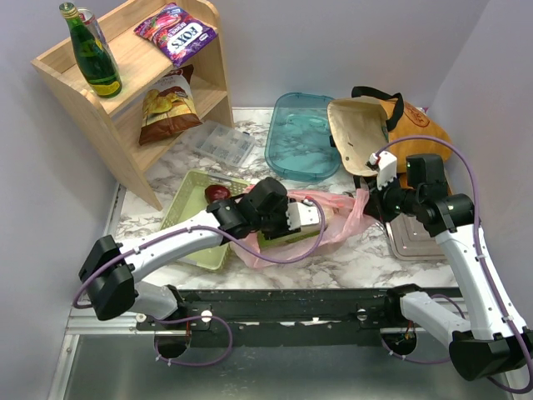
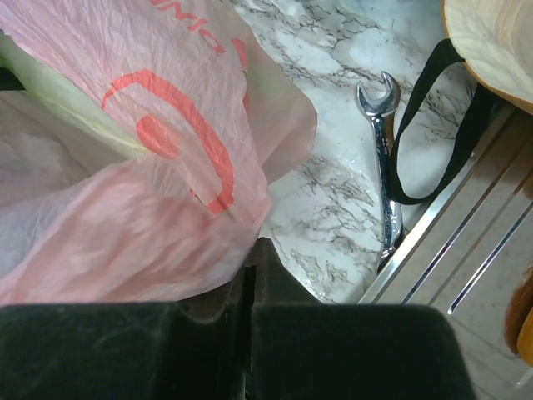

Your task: Untie the knot of the grocery bags and take out the mixed food

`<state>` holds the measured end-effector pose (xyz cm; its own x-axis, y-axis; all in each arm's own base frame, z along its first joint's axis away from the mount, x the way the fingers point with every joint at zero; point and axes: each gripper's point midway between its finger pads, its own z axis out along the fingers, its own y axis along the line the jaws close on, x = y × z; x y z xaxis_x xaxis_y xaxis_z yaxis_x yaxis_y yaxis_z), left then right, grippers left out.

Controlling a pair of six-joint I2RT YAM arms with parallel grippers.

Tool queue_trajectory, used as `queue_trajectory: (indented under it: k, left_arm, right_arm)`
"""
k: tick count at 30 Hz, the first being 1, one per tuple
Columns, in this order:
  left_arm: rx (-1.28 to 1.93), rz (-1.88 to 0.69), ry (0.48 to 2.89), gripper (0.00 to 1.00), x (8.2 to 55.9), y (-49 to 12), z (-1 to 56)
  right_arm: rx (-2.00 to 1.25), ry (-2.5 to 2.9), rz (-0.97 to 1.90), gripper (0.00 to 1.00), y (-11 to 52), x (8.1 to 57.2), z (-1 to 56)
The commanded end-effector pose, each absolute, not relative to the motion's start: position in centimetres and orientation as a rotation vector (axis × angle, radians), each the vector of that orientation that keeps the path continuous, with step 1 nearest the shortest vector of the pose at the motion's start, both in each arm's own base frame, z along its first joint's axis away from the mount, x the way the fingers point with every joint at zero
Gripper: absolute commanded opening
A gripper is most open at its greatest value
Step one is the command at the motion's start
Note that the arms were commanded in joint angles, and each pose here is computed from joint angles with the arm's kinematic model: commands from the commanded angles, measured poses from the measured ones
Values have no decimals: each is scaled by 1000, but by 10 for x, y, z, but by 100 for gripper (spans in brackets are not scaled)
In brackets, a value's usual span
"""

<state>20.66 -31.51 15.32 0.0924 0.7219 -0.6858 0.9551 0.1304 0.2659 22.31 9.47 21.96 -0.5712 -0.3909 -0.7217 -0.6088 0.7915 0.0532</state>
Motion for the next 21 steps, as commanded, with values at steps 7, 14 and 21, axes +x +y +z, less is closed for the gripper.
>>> queue_trajectory:
  k: [7, 14, 21]
  left_arm:
    - [1513, -744, 1121, 0, 164, -336, 267]
    - [1375, -915, 976, 0, 150, -352, 370]
    - [886, -857, 1183, 0, 257, -357, 512]
  right_arm:
    - [-686, 2168, 379, 1, 98, 242, 242]
    - [-707, 2180, 362, 1, 96, 244, 233]
    - [-730, 2192, 327, 1, 91, 240, 230]
